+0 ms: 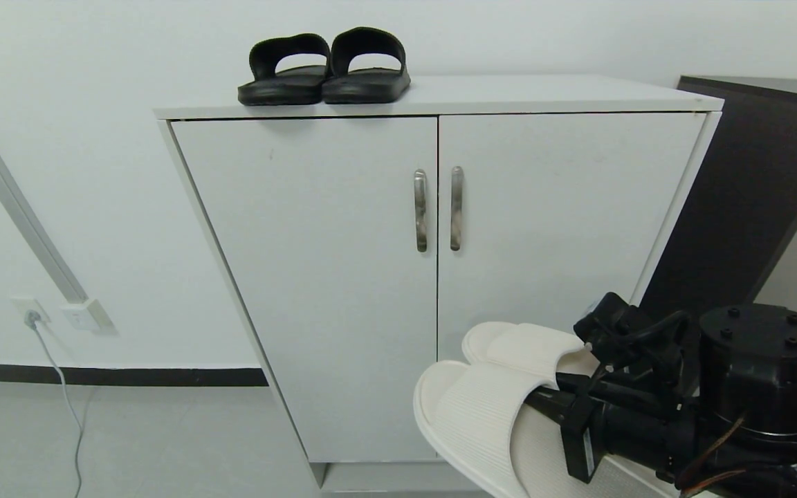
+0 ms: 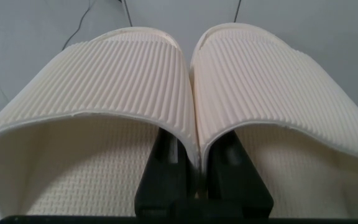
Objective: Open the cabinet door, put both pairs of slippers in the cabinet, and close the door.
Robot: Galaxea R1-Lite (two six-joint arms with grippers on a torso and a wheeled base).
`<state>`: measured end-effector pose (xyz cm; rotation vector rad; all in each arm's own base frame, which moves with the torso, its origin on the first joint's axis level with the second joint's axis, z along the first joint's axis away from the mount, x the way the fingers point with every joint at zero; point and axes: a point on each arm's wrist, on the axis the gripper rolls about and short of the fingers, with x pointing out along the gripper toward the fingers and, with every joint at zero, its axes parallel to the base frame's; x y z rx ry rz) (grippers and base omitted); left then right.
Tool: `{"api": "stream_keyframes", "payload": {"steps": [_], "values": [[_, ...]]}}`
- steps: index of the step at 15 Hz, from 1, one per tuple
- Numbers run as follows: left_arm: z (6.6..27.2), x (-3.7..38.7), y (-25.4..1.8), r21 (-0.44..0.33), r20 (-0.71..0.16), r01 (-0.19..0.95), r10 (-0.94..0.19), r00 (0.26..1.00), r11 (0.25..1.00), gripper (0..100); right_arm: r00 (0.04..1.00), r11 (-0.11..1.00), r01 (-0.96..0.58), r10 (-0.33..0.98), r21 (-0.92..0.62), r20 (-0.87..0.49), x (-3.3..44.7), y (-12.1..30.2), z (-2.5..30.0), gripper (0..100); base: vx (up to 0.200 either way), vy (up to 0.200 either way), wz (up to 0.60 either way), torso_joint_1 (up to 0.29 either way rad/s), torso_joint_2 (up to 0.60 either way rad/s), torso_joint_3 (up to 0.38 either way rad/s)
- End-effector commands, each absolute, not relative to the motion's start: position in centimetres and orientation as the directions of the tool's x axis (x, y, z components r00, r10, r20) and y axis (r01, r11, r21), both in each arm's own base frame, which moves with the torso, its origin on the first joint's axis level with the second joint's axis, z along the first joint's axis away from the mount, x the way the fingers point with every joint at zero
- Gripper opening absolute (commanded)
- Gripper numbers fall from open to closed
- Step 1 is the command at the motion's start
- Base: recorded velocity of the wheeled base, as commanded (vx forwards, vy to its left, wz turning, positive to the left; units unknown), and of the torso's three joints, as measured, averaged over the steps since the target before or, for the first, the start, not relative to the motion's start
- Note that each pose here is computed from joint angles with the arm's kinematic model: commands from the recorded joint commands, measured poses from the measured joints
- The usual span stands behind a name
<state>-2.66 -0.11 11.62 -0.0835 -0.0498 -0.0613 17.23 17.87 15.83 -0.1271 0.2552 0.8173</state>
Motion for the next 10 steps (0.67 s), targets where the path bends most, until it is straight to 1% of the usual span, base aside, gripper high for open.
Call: {"api": "stream_keyframes", "payload": {"steps": [1, 2, 4, 7, 8, 10], "values": [[13.9, -0.6, -0.4, -0.106, -0.08, 0.168, -0.177, 0.981, 0.98, 100, 0.655, 0.677, -0.736, 0.706, -0.014, -0.268, 17.2, 17.9, 15.9, 0, 0.0, 0.0, 0.0, 0.0, 0.0, 0.0], [14.3, 0.2, -0.5, -0.114, -0.112, 0.203, -0.216, 0.97, 0.972, 100, 0.657, 0.678, -0.735, 0.706, -0.015, -0.265, 17.2, 17.9, 15.9, 0, 0.0, 0.0, 0.0, 0.0, 0.0, 0.0], [15.1, 1.9, -0.7, -0.129, -0.138, 0.278, -0.295, 0.946, 0.952, 100, 0.656, 0.677, -0.736, 0.707, -0.014, -0.262, 17.2, 17.9, 15.9, 0, 0.0, 0.0, 0.0, 0.0, 0.0, 0.0], [16.0, 4.2, -0.9, -0.146, -0.145, 0.368, -0.388, 0.91, 0.918, 100, 0.657, 0.677, -0.736, 0.708, -0.014, -0.261, 17.2, 17.9, 15.9, 0, 0.0, 0.0, 0.0, 0.0, 0.0, 0.0], [16.5, 5.5, -1.0, -0.152, -0.154, 0.384, -0.405, 0.901, 0.911, 100, 0.655, 0.676, -0.736, 0.709, -0.013, -0.261, 17.2, 17.9, 15.9, 0, 0.0, 0.0, 0.0, 0.0, 0.0, 0.0], [18.0, 7.7, -1.1, -0.135, -0.111, 0.397, -0.412, 0.904, 0.908, 100, 0.655, 0.676, -0.736, 0.709, -0.013, -0.261, 17.2, 17.9, 15.9, 0, 0.0, 0.0, 0.0, 0.0, 0.0, 0.0]]}}
